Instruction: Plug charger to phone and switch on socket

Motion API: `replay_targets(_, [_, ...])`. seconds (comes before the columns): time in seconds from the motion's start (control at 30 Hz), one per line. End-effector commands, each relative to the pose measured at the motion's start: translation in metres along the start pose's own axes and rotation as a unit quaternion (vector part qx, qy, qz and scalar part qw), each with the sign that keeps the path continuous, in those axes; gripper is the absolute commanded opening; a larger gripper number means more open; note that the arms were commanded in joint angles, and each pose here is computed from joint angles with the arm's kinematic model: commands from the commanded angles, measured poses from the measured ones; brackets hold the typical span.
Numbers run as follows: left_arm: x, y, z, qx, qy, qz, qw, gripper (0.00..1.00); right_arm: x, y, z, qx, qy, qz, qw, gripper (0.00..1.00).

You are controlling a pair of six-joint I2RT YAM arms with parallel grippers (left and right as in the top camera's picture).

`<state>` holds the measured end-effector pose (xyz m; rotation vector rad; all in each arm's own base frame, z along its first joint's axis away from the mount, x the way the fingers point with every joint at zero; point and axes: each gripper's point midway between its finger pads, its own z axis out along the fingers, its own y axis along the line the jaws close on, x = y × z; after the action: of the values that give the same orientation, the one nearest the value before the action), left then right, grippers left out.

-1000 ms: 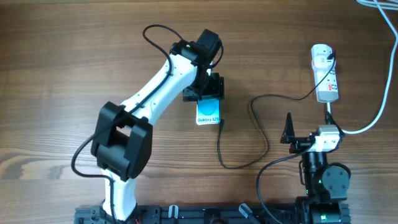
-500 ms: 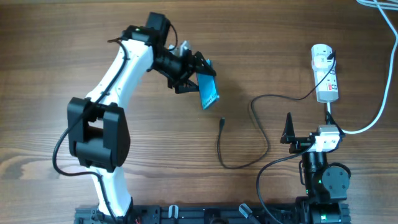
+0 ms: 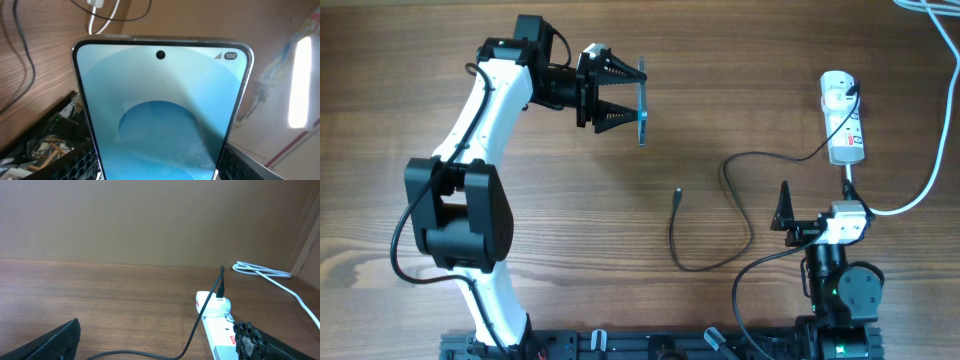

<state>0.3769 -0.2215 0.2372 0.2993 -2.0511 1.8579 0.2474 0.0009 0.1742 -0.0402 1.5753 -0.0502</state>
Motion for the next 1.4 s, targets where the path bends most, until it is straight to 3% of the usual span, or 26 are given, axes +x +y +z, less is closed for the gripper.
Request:
replay_targets(0.0, [0.016, -0.0234, -0.0056, 0.037, 0.016, 0.0, 0.999, 0.76, -0.0016, 0.0, -0.0003, -0.001, -0.004, 0.004, 1.0, 1.0])
replay_targets(0.2, [0.0154, -0.0237, -0.0071, 0.037, 0.016, -0.047, 0.998, 0.76, -0.0016, 0.0, -0.0003, -0.001, -0.004, 0.004, 1.0, 1.0])
replay_targets(0.8, [0.0182, -0.0219, -0.0078, 0.037, 0.016, -0.087, 0.995, 0.76, -0.0016, 0.0, -0.0003, -0.001, -0.004, 0.004, 1.0, 1.0])
replay_targets(1.37, [0.0182, -0.0219, -0.0078, 0.037, 0.016, -0.087, 0.995, 0.76, -0.0016, 0.0, -0.0003, -0.001, -0.004, 0.004, 1.0, 1.0])
